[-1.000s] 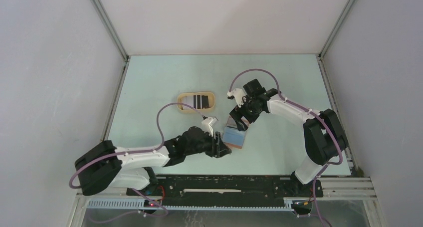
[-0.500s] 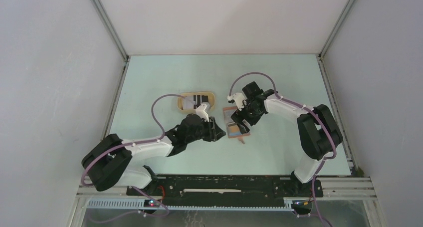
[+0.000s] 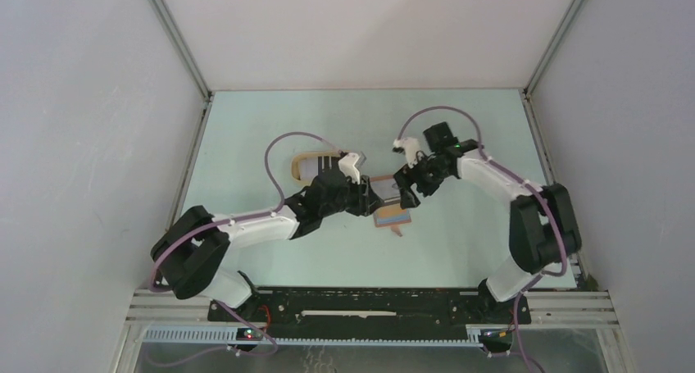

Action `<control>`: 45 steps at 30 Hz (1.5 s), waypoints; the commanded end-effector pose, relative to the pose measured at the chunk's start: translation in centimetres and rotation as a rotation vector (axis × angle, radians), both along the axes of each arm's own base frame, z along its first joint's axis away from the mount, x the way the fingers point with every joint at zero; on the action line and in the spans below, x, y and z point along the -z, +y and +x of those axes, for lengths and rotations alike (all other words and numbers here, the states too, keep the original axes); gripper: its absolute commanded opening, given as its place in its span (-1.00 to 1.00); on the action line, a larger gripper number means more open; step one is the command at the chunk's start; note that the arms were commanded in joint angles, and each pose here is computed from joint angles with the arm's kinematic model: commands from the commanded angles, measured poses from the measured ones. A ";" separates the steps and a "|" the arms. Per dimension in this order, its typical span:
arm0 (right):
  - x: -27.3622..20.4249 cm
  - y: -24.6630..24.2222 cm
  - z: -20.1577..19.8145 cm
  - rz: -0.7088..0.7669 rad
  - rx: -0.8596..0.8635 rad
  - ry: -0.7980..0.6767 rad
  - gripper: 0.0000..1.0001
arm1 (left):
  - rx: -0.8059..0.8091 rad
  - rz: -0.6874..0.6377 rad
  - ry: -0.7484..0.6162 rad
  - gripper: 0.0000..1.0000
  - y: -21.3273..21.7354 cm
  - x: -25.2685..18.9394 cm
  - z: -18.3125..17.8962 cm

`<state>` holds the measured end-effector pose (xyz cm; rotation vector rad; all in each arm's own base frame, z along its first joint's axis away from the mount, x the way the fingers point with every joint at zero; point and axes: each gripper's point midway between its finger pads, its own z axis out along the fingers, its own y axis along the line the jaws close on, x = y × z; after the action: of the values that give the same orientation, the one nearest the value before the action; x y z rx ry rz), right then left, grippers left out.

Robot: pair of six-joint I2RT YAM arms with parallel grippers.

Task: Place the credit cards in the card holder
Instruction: Open the card holder at the center of the board.

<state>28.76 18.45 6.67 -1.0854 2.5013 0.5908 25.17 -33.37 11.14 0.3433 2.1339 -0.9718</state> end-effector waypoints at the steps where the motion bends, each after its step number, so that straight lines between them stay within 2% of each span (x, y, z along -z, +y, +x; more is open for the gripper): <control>1: -8.3 0.1 -0.2 0.294 0.001 -0.087 0.83 | 0.049 0.047 -0.268 -0.14 -1.3 -5.2 1.7; 5: -12.8 -1.6 -0.9 0.496 0.047 -0.147 0.83 | 0.022 0.133 -0.516 -0.07 -1.0 -8.1 1.3; 7: -13.9 -2.1 -1.4 0.579 0.072 -0.144 0.84 | -0.018 0.103 -0.534 -0.02 -0.6 -8.6 1.4; 8: -14.2 -2.0 -1.7 0.629 0.084 -0.113 0.84 | -0.059 0.089 -0.523 0.15 -0.2 -8.6 1.6; 10: -13.8 -2.2 -2.0 0.681 0.116 -0.035 0.81 | -0.121 0.041 -0.476 0.63 0.4 -7.9 2.0; 11: -13.3 -2.2 -1.9 0.694 0.136 0.005 0.80 | -0.128 -0.030 -0.437 0.76 0.3 -8.0 2.1; 14: -11.4 -2.5 -1.1 0.679 0.208 0.086 0.76 | -0.098 -0.151 -0.337 0.92 0.5 -7.1 2.1; 17: -9.2 -2.8 -0.3 0.646 0.291 0.117 0.76 | -0.165 -0.142 -0.314 0.86 2.0 -6.0 2.1; 20: -7.7 -2.8 0.1 0.643 0.339 0.165 0.74 | -0.230 -0.129 -0.277 0.60 2.8 -4.4 1.7; 28: -3.2 -1.9 0.3 0.584 0.381 0.332 0.67 | -0.241 -0.104 -0.172 0.26 1.7 -0.1 1.2; 30: -2.5 -1.6 0.2 0.574 0.396 0.371 0.65 | -0.243 -0.089 -0.157 0.11 1.5 0.7 1.3; 37: -1.0 -0.4 0.8 0.539 0.401 0.420 0.56 | -0.257 -0.049 -0.142 0.02 1.0 2.2 2.1; 40: -0.9 0.1 1.5 0.524 0.393 0.399 0.55 | -0.243 -0.040 -0.135 0.03 0.5 2.6 2.2; 45: -0.2 0.7 1.5 0.521 0.390 0.444 0.49 | -0.220 -0.035 -0.116 0.07 -0.3 3.3 2.3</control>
<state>29.27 18.55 6.78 -0.2839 2.5739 1.3675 26.28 -31.80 5.61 0.1539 2.0605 -0.7812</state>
